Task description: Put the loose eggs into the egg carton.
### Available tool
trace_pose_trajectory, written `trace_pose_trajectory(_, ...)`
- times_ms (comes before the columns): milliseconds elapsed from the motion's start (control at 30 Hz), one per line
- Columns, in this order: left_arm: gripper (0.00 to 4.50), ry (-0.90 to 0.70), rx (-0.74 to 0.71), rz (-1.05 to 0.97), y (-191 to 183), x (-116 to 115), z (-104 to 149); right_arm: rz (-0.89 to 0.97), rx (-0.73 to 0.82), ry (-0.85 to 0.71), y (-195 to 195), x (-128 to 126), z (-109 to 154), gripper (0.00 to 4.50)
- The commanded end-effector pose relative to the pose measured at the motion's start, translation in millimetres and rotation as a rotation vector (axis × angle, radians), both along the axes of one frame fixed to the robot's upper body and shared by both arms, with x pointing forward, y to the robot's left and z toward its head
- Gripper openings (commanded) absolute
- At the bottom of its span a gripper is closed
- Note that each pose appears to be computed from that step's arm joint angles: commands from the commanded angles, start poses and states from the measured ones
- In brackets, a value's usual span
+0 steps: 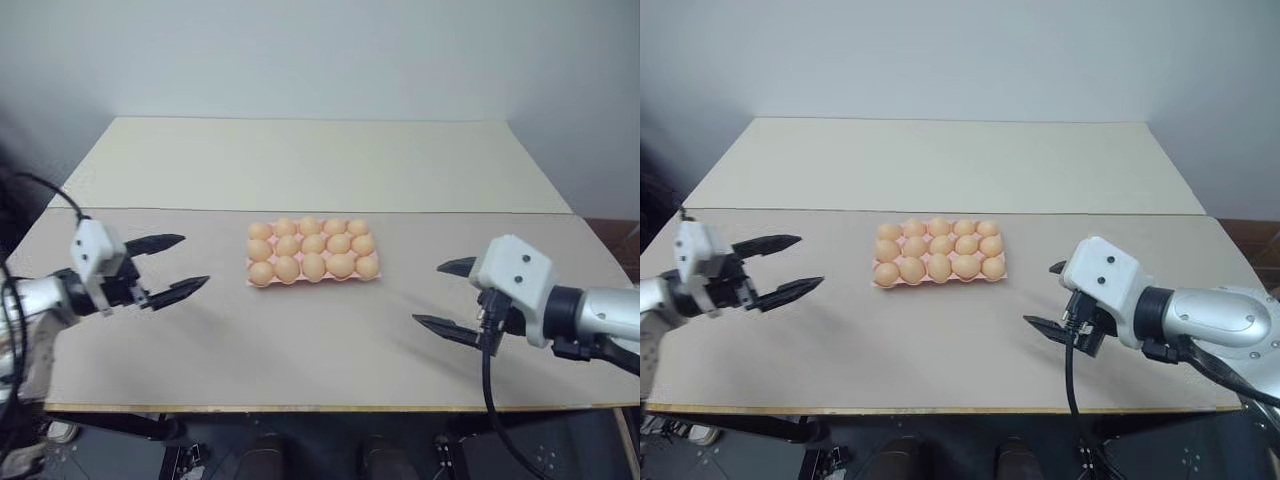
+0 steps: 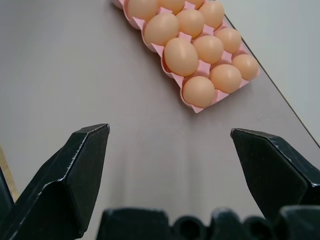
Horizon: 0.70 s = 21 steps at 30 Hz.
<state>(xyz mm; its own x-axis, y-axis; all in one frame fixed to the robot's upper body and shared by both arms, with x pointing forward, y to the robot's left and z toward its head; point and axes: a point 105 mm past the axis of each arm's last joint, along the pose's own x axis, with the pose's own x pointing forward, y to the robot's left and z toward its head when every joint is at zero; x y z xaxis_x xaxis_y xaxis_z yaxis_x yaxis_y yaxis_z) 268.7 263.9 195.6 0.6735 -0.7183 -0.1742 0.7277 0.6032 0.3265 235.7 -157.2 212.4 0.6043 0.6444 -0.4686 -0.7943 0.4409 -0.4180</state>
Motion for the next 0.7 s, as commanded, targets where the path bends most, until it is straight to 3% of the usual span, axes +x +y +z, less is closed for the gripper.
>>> trace_pose_trajectory(33, 4.46, -0.024, 0.02, 0.022, 3.5, -20.3, 15.8, 0.054, -0.041, -0.026, -10.0, 2.5, 9.1, 4.5)
trace_pose_trajectory(300, 4.46, -0.007, 0.049, 0.088, 6.2, -51.2, 19.2, 0.071, -0.044, 0.019, -37.7, 9.6, 12.7, 4.5)
trace_pose_trajectory(700, 4.46, -0.022, 0.057, 0.118, 3.7, -59.0, 18.2, 0.069, -0.1, 0.03, -54.8, 15.9, 8.5, 4.5)
